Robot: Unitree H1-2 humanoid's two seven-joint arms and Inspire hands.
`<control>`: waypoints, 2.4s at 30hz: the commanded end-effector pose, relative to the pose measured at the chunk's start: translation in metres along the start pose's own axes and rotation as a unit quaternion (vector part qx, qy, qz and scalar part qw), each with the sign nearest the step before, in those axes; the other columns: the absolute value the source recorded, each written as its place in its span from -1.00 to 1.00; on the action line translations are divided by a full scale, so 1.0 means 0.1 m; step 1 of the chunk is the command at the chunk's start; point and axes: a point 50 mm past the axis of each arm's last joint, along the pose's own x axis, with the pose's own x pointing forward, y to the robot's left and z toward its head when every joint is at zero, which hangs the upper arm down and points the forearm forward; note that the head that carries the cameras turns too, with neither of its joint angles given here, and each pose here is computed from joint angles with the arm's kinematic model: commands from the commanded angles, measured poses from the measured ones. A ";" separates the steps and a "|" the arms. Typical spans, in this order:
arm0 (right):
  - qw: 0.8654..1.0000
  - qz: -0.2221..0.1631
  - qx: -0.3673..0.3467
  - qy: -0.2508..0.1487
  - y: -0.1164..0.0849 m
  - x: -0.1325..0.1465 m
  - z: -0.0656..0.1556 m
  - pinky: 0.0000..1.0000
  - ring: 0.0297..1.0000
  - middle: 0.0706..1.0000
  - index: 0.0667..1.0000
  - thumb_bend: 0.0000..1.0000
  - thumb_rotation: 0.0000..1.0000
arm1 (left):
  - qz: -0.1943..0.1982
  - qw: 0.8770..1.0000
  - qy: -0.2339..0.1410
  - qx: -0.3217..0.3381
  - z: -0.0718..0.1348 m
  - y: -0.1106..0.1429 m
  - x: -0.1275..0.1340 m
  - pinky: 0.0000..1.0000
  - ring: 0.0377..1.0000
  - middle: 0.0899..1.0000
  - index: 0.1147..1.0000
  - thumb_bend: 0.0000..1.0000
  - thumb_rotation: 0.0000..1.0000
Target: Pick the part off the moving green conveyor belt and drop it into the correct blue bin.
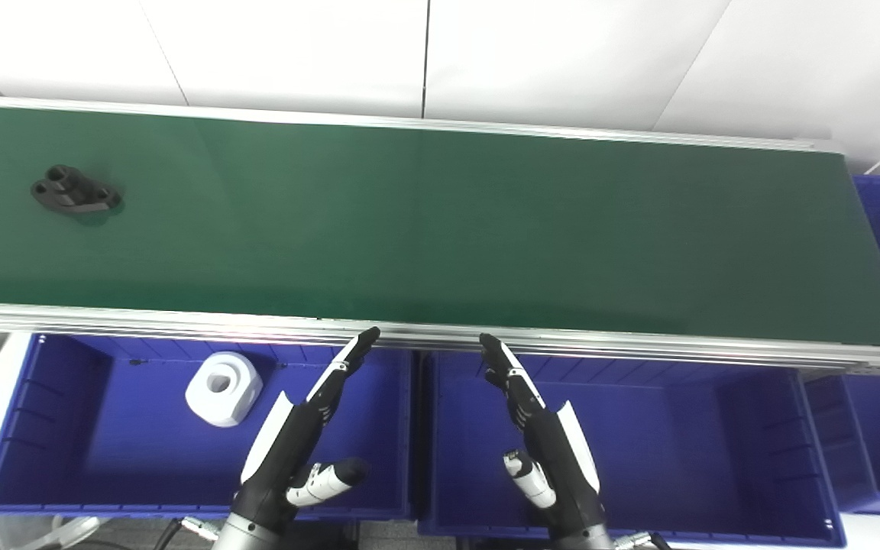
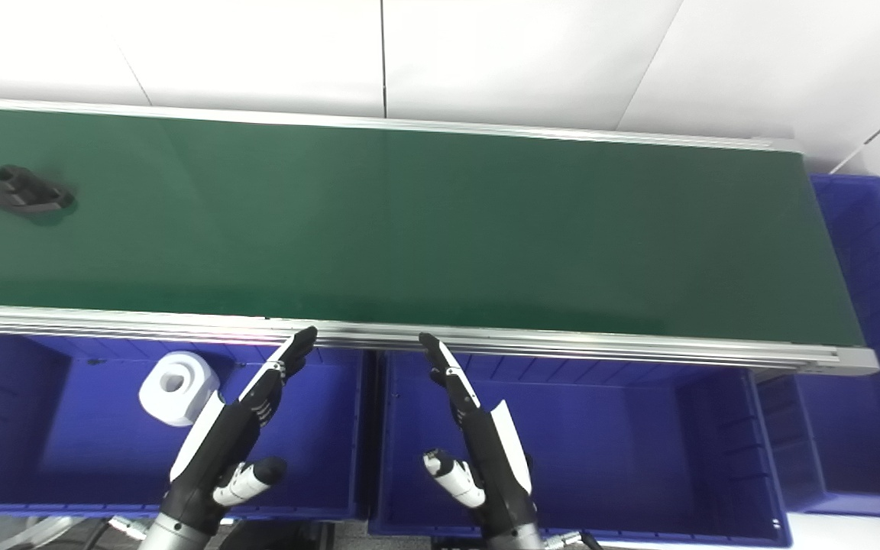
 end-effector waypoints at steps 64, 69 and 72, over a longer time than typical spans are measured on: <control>0.997 -0.050 -0.042 -0.049 -0.33 0.11 -0.04 0.42 0.63 0.81 0.92 0.66 0.90 | -0.019 1.000 -0.003 -0.022 -0.29 -0.14 0.28 0.72 0.83 0.82 0.76 0.64 0.69; 0.987 -0.071 -0.089 -0.112 -0.38 0.22 0.21 0.20 0.42 0.67 0.87 0.57 0.86 | -0.018 1.000 -0.007 -0.022 -0.27 -0.13 0.28 0.72 0.83 0.82 0.75 0.64 0.68; 0.977 -0.082 -0.119 -0.159 -0.41 0.35 0.40 0.14 0.34 0.59 0.77 0.54 0.95 | -0.019 1.000 -0.009 -0.020 -0.26 -0.12 0.28 0.73 0.84 0.82 0.76 0.65 0.71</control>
